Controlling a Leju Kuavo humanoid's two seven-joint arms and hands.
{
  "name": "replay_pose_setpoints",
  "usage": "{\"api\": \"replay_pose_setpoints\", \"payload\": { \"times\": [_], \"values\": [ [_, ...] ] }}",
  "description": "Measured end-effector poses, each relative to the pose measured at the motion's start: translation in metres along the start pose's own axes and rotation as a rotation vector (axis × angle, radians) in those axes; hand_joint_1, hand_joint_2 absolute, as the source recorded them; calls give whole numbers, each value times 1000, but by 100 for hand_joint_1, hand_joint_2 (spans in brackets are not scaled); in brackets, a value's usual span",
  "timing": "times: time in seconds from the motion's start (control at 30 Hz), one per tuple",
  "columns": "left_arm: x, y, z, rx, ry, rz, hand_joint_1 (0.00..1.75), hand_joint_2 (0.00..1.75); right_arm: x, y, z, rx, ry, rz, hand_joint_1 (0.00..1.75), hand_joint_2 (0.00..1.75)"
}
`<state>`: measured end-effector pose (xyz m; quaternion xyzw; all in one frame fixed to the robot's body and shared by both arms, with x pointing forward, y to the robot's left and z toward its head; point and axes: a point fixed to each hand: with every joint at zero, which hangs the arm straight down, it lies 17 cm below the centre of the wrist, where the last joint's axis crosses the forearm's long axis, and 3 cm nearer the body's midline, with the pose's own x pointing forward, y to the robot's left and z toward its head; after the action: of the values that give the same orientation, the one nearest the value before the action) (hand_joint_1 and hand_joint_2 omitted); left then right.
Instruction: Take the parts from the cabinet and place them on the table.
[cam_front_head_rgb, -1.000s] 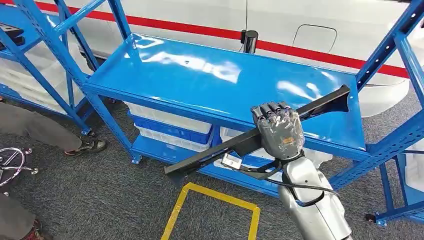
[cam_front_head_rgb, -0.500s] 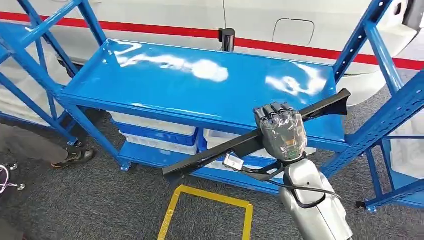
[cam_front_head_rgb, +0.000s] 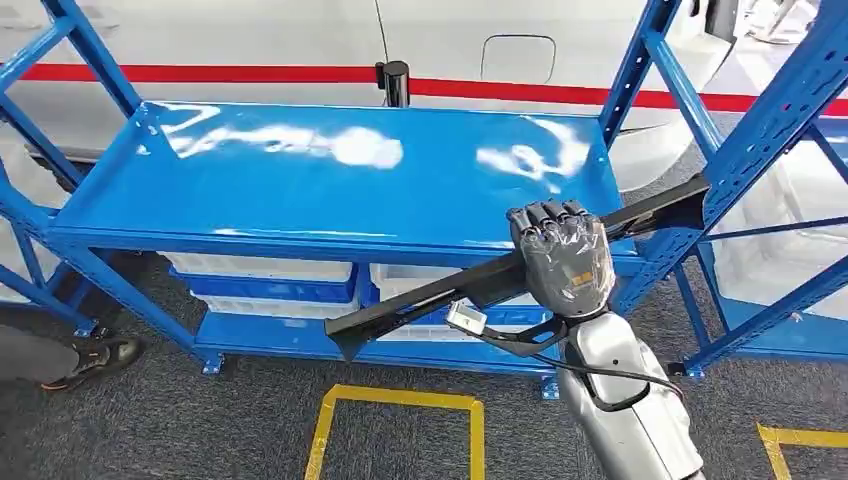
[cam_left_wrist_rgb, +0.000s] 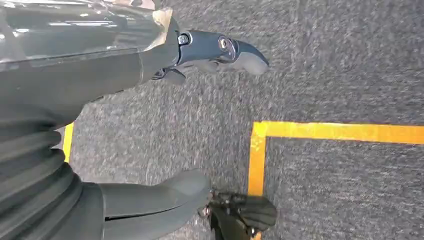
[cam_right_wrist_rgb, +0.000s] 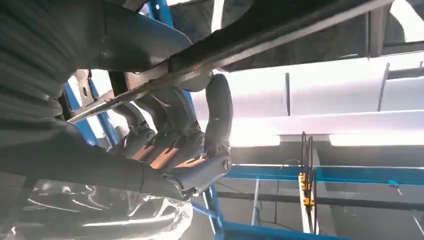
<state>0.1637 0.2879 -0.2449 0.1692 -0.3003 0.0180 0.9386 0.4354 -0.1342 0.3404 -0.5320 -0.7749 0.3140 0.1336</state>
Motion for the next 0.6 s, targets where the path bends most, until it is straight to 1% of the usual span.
{"api": "replay_pose_setpoints", "payload": {
  "times": [0.17,0.6],
  "values": [
    [-1,0,0,-2,5,-4,0,175,-4,-3,-1,-14,14,9,162,175],
    [-11,4,0,19,60,-9,0,175,-6,-4,-5,-21,14,15,162,175]
  ]
}}
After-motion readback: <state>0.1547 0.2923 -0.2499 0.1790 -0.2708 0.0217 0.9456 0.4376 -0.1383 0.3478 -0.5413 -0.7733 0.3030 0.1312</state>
